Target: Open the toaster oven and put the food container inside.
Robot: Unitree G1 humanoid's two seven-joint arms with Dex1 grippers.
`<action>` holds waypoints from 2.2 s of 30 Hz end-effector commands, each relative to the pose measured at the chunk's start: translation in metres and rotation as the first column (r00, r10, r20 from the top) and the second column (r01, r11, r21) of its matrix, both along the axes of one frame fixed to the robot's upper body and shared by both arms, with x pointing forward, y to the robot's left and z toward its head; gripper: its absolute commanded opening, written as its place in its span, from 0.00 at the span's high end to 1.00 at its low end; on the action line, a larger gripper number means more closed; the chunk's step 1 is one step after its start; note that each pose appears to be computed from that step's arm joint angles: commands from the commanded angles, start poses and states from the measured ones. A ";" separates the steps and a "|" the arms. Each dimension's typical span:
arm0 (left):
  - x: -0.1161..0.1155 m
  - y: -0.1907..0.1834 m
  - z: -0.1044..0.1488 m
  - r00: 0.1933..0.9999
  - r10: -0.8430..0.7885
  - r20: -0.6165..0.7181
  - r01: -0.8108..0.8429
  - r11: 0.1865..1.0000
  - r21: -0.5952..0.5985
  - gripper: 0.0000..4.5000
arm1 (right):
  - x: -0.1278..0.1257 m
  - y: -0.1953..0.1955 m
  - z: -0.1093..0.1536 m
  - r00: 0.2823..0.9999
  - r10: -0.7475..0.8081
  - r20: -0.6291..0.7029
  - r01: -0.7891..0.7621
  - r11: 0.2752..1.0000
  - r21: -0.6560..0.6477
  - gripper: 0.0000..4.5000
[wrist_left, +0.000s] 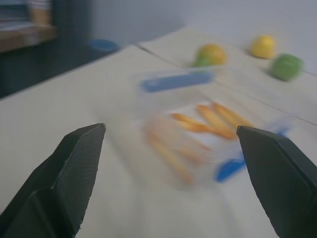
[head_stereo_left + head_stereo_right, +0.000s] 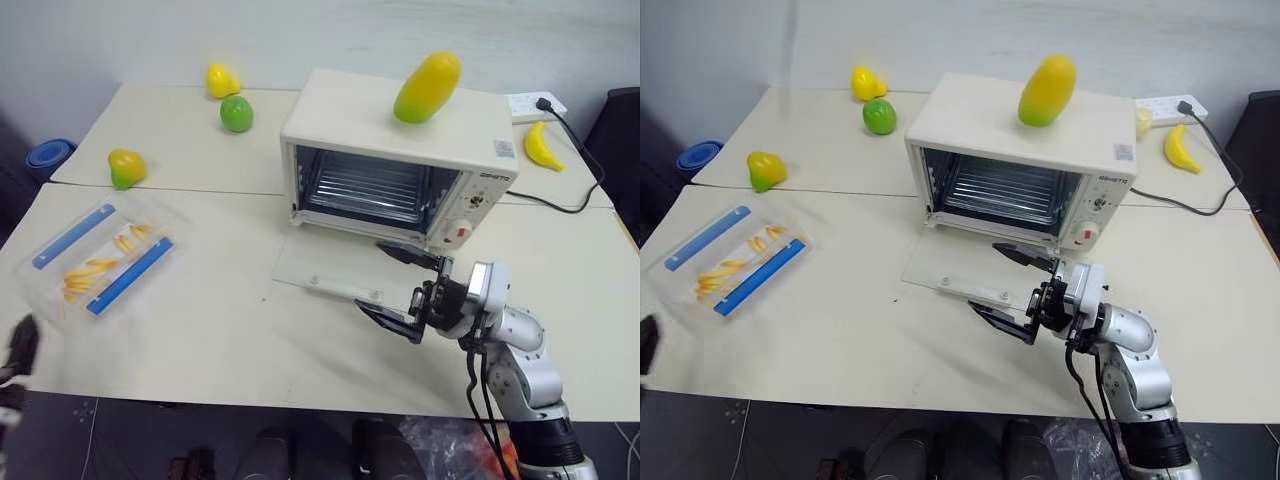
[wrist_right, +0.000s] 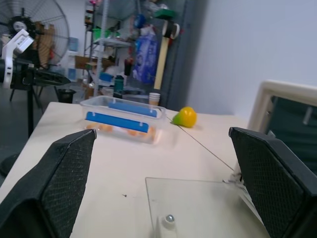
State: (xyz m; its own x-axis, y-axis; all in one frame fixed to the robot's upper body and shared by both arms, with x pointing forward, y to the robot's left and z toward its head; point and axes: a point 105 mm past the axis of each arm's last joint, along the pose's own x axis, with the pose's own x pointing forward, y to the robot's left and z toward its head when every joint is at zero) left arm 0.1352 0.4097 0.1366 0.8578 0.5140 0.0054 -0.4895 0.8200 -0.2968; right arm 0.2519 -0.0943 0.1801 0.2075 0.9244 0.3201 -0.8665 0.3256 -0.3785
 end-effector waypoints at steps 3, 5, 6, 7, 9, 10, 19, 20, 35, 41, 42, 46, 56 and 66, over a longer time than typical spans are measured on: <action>0.035 0.013 0.027 0.996 -0.084 0.016 0.084 0.996 -0.027 0.01 | -0.005 -0.003 -0.001 0.999 0.014 0.029 -0.013 1.000 -0.023 0.00; 0.055 0.012 0.036 0.991 -0.132 0.000 0.132 0.990 -0.055 0.01 | -0.006 -0.003 -0.003 0.999 0.016 0.028 -0.015 0.999 -0.034 0.00; 0.062 0.013 0.039 0.990 -0.141 0.005 0.141 0.987 -0.077 0.01 | -0.006 -0.003 -0.004 0.999 0.017 0.028 -0.016 0.999 -0.038 0.00; 0.067 0.017 0.030 0.985 -0.133 -0.106 0.121 0.986 -0.114 0.01 | -0.006 -0.003 -0.005 1.000 0.017 0.022 -0.016 0.999 -0.044 0.00; 0.075 0.023 0.020 0.970 -0.112 -0.215 0.077 0.983 -0.168 0.01 | -0.006 -0.004 -0.006 1.000 0.010 0.015 -0.009 0.999 -0.053 0.00; 0.081 0.023 0.018 0.958 -0.126 -0.258 0.081 0.981 -0.178 0.01 | -0.006 -0.005 -0.006 1.000 0.003 0.015 -0.002 0.998 -0.058 0.00; 0.119 0.008 0.007 0.890 -0.234 -0.391 0.141 0.957 -0.252 0.19 | 0.001 -0.013 -0.001 0.996 -0.089 0.030 0.090 0.995 -0.040 0.00; 0.122 0.005 0.006 0.884 -0.250 -0.395 0.156 0.954 -0.254 0.26 | 0.001 -0.013 -0.001 0.995 -0.094 0.032 0.095 0.995 -0.040 0.00; 0.166 -0.066 0.086 0.709 -0.645 -0.284 0.638 0.759 -0.130 0.94 | -0.020 -0.020 0.009 0.997 -0.068 0.039 0.070 0.996 -0.046 0.00; 0.189 -0.151 0.100 0.458 -0.818 -0.347 0.849 0.519 -0.100 0.94 | -0.019 -0.049 -0.006 0.975 -0.220 -0.001 0.219 0.971 -0.098 0.00; 0.193 -0.166 0.099 0.420 -0.835 -0.356 0.872 0.480 -0.098 0.94 | -0.020 -0.052 -0.008 0.970 -0.242 -0.007 0.240 0.965 -0.103 0.00; 0.206 -0.212 0.087 0.317 -0.851 -0.418 0.906 0.402 -0.132 0.94 | -0.027 -0.059 -0.012 0.955 -0.295 -0.019 0.291 0.950 -0.116 0.00; 0.237 -0.291 0.069 0.242 -0.900 -0.364 0.937 0.313 -0.152 0.94 | -0.047 -0.064 -0.014 0.920 -0.390 -0.043 0.382 0.915 -0.126 0.00; 0.245 -0.315 0.083 0.221 -0.954 -0.201 0.965 0.244 -0.098 0.40 | -0.046 -0.060 -0.013 0.885 -0.461 -0.062 0.453 0.885 -0.106 0.00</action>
